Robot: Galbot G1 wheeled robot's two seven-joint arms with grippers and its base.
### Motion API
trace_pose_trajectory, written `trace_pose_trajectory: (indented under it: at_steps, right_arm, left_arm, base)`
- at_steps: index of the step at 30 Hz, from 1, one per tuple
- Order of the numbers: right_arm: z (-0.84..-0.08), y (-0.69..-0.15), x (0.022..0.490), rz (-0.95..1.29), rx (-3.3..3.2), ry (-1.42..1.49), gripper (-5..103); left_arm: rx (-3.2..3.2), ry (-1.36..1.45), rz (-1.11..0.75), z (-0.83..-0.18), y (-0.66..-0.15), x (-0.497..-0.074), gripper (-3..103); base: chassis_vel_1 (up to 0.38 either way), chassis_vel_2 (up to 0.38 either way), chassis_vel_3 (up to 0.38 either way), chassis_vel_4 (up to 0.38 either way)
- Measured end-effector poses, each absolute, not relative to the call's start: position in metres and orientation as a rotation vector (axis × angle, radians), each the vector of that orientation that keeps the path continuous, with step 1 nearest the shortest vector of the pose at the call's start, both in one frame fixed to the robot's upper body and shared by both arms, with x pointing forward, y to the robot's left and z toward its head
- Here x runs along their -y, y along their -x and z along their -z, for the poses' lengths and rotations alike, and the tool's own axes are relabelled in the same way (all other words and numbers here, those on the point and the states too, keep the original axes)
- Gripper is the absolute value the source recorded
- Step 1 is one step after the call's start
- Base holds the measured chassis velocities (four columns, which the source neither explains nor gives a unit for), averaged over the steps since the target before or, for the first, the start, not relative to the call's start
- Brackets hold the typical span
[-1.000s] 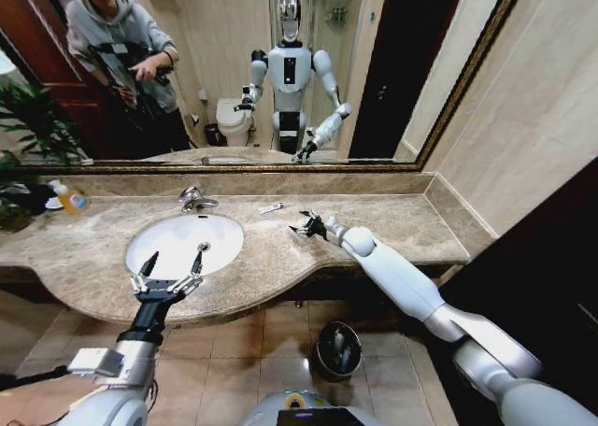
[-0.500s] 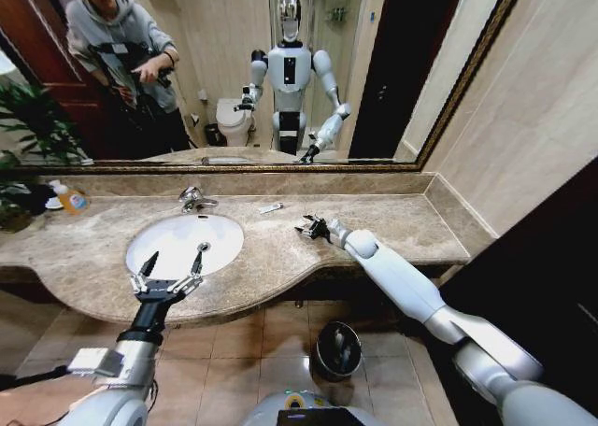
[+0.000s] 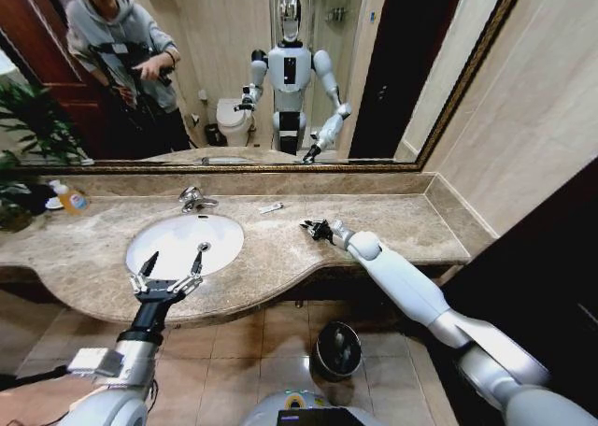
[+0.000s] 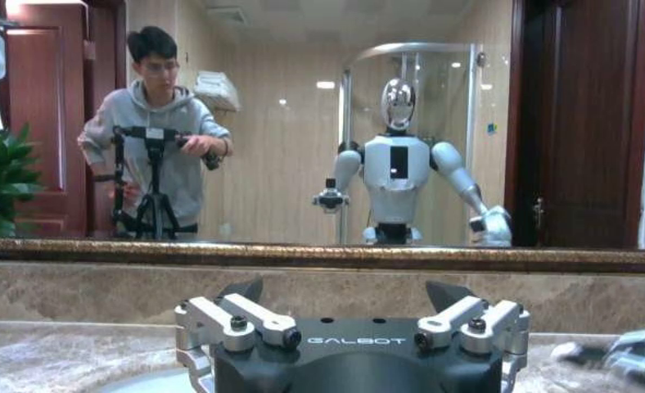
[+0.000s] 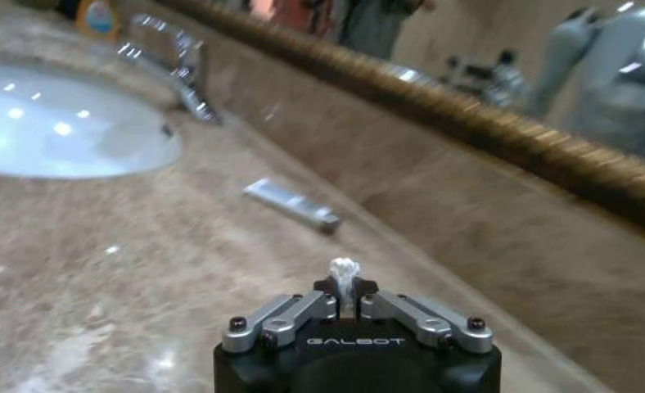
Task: Pick up the trash from the sink and place it in the trash bin.
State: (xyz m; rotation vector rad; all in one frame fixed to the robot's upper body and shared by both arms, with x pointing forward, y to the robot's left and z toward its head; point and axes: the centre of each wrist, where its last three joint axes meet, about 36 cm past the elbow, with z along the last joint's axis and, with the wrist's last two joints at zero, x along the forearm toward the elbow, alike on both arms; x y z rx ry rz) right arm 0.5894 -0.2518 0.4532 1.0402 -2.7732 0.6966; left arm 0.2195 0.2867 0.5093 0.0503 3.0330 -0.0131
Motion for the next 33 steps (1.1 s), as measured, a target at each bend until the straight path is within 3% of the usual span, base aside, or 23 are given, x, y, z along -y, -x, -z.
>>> trace_pose_trajectory:
  at_steps: [6, 13, 20, 26, 33]
  right_arm:
    - [-0.493, -0.543, 0.328, -0.723, 2.88, -0.921, 7]
    - [-0.49, -0.425, 0.388, -0.731, 2.948, -0.861, 7]
    - [-0.45, -0.335, 0.397, -0.698, 2.999, -0.789, 7]
    - [-0.38, -0.258, 0.396, -0.541, 2.99, -0.702, 7]
    - [-0.262, -0.231, 0.37, -0.382, 2.797, -0.674, 7]
  left_arm:
    - [-3.033, -0.049, 0.013, -0.509, -0.219, -0.287, 100]
    - [-3.033, -0.05, 0.013, -0.509, -0.219, -0.287, 100]
    - [-3.033, -0.05, 0.013, -0.509, -0.219, -0.287, 100]
    - [-3.033, -0.05, 0.013, -0.509, -0.219, -0.287, 100]
    - [-3.033, -0.05, 0.013, -0.509, -0.219, -0.287, 100]
  base:
    - [0.0, 0.0, 0.0, 0.0]
    - [0.0, 0.0, 0.0, 0.0]
    - [0.0, 0.0, 0.0, 0.0]
    - [0.0, 0.0, 0.0, 0.0]
    - [0.0, 0.0, 0.0, 0.0]
